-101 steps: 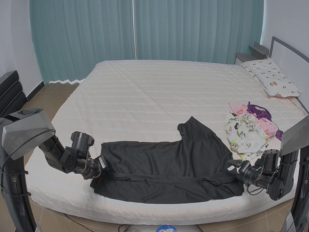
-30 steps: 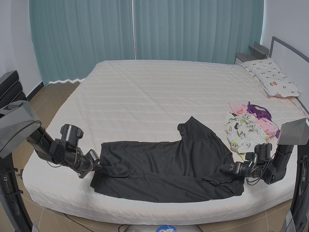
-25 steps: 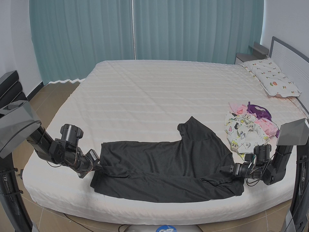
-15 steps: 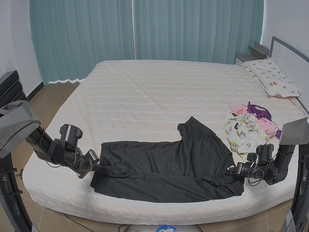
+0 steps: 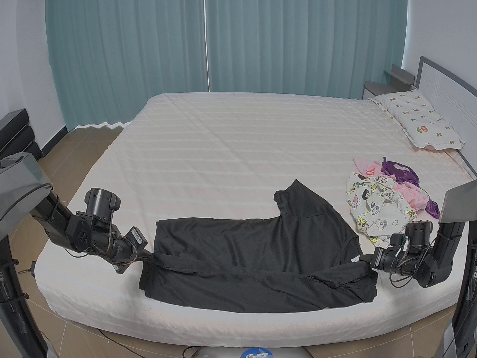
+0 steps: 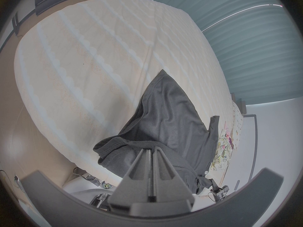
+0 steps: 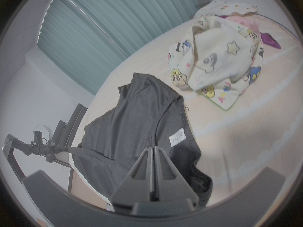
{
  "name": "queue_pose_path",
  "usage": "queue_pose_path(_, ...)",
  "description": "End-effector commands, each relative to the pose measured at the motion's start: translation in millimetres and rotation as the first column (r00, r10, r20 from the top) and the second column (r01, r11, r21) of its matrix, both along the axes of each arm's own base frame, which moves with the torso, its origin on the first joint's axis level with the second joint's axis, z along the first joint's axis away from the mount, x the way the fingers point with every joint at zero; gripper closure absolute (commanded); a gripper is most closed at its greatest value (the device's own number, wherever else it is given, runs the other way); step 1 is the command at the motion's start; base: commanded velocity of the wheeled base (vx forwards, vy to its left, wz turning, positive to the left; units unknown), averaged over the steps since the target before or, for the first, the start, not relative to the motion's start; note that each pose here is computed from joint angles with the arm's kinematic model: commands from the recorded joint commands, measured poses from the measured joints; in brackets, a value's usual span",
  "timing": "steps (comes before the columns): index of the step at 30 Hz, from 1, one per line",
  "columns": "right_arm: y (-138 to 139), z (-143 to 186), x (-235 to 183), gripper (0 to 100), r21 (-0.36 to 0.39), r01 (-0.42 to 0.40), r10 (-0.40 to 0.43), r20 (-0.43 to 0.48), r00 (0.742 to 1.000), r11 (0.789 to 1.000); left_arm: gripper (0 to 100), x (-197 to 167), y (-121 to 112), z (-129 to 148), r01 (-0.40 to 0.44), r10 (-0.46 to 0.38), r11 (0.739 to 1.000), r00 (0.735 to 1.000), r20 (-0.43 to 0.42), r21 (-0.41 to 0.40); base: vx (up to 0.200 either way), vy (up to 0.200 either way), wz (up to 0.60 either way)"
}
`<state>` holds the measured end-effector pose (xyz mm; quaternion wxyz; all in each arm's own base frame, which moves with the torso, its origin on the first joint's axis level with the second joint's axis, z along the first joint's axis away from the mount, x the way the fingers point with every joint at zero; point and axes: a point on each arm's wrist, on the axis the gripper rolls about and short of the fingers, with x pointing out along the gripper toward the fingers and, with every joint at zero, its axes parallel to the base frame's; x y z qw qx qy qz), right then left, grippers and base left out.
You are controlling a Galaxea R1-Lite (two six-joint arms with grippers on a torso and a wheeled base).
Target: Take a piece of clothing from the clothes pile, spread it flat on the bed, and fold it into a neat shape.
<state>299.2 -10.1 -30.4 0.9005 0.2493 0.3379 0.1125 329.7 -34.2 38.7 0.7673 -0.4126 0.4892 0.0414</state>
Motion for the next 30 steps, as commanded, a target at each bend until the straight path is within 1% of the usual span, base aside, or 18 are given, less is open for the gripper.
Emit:
queue_pose_path(1, -1.0, 5.8, -1.0, 100, 0.012, 0.013, -0.013, 0.020, 1.000, 1.000, 100, -1.0, 1.2, 4.8, -0.003, 0.003, 1.000, 1.000, 0.013, -0.001, 0.000, 0.000, 0.00)
queue_pose_path(2, -1.0, 5.8, -1.0, 100, 0.012, 0.013, -0.013, 0.020, 1.000, 1.000, 100, -1.0, 1.2, 4.8, -0.003, 0.003, 1.000, 1.000, 0.013, -0.001, 0.000, 0.000, 0.00)
queue_pose_path(3, -1.6, 13.9, -5.7, 100, 0.046, 0.036, -0.038, 0.032, 0.999, 0.998, 100, -3.9, 2.9, 10.7, -0.007, 0.007, 1.000, 1.000, 0.025, -0.006, 0.000, 0.000, 0.00)
queue_pose_path(4, -1.3, 17.9, -8.6, 100, 0.061, 0.041, -0.043, 0.038, 0.998, 0.997, 100, -6.6, 2.9, 14.1, -0.002, 0.002, 1.000, 1.000, 0.029, -0.013, 0.000, 0.000, 0.00)
queue_pose_path(5, -1.2, 18.3, -8.9, 100, 0.063, 0.040, -0.043, 0.039, 0.998, 0.997, 100, -7.1, 2.9, 14.8, 0.000, 0.000, 1.000, 1.000, 0.030, -0.016, 0.000, 0.000, 0.00)
queue_pose_path(7, -0.6, 25.6, -18.8, 100, 0.079, 0.033, -0.037, 0.052, 0.998, 0.996, 100, -15.5, 2.5, 26.7, 0.025, -0.022, 0.998, 0.999, 0.049, -0.056, 0.000, 0.000, 0.00)
queue_pose_path(9, -1.5, 28.1, -23.3, 100, 0.080, 0.034, -0.039, 0.061, 0.997, 0.996, 100, -19.7, 2.6, 32.2, 0.030, -0.026, 0.997, 0.998, 0.054, -0.067, 0.000, 0.000, 0.00)
queue_pose_path(11, -0.8, 31.6, -31.4, 100, 0.081, 0.032, -0.039, 0.079, 0.996, 0.996, 100, -25.8, 3.0, 40.9, 0.030, -0.026, 0.997, 0.998, 0.053, -0.069, 0.000, 0.000, 0.00)
queue_pose_path(12, -0.8, 31.6, -31.4, 100, 0.081, 0.032, -0.039, 0.079, 0.996, 0.996, 100, -25.8, 3.0, 40.9, 0.030, -0.026, 0.997, 0.998, 0.053, -0.069, 0.000, 0.000, 0.00)
queue_pose_path(14, -1.0, 35.7, -39.8, 100, 0.082, 0.034, -0.043, 0.106, 0.993, 0.996, 100, -32.4, 3.5, 49.3, 0.030, -0.027, 0.997, 0.999, 0.043, -0.068, 0.000, 0.000, 0.00)
queue_pose_path(17, -1.4, 41.0, -48.4, 100, 0.100, 0.047, -0.060, 0.136, 0.989, 0.994, 100, -36.6, 3.9, 55.7, 0.029, -0.026, 0.997, 0.999, 0.041, -0.066, 0.000, 0.000, 0.00)
queue_pose_path(20, -0.9, 44.9, -54.2, 100, 0.115, 0.054, -0.069, 0.132, 0.989, 0.992, 100, -39.5, 4.1, 59.2, 0.030, -0.027, 0.997, 0.999, 0.040, -0.065, 0.000, 0.000, 0.00)
queue_pose_path(21, -1.5, 52.6, -59.4, 100, 0.126, 0.061, -0.079, 0.145, 0.986, 0.990, 100, -44.1, 4.4, 63.2, 0.031, -0.029, 0.997, 0.999, 0.038, -0.064, 0.000, 0.000, 0.00)
queue_pose_path(22, -1.5, 52.6, -59.4, 100, 0.126, 0.061, -0.079, 0.145, 0.986, 0.990, 100, -44.1, 4.4, 63.2, 0.031, -0.029, 0.997, 0.999, 0.038, -0.064, 0.000, 0.000, 0.00)
queue_pose_path(23, -3.7, 59.4, -64.8, 100, 0.144, 0.067, -0.089, 0.155, 0.984, 0.987, 100, -52.2, 5.0, 69.0, 0.031, -0.029, 0.997, 0.999, 0.032, -0.065, 0.000, 0.000, 0.00)
queue_pose_path(26, -4.4, 69.0, -71.8, 100, 0.161, 0.042, -0.071, 0.179, 0.981, 0.986, 100, -63.6, 5.4, 76.1, 0.036, -0.033, 0.997, 0.999, 0.038, -0.066, 0.000, 0.000, 0.00)
queue_pose_path(30, -5.9, 72.9, -83.5, 100, 0.163, 0.047, -0.076, 0.173, 0.982, 0.986, 100, -79.2, 4.7, 80.7, 0.044, -0.041, 0.997, 0.998, 0.049, -0.066, 0.000, 0.000, 0.00)
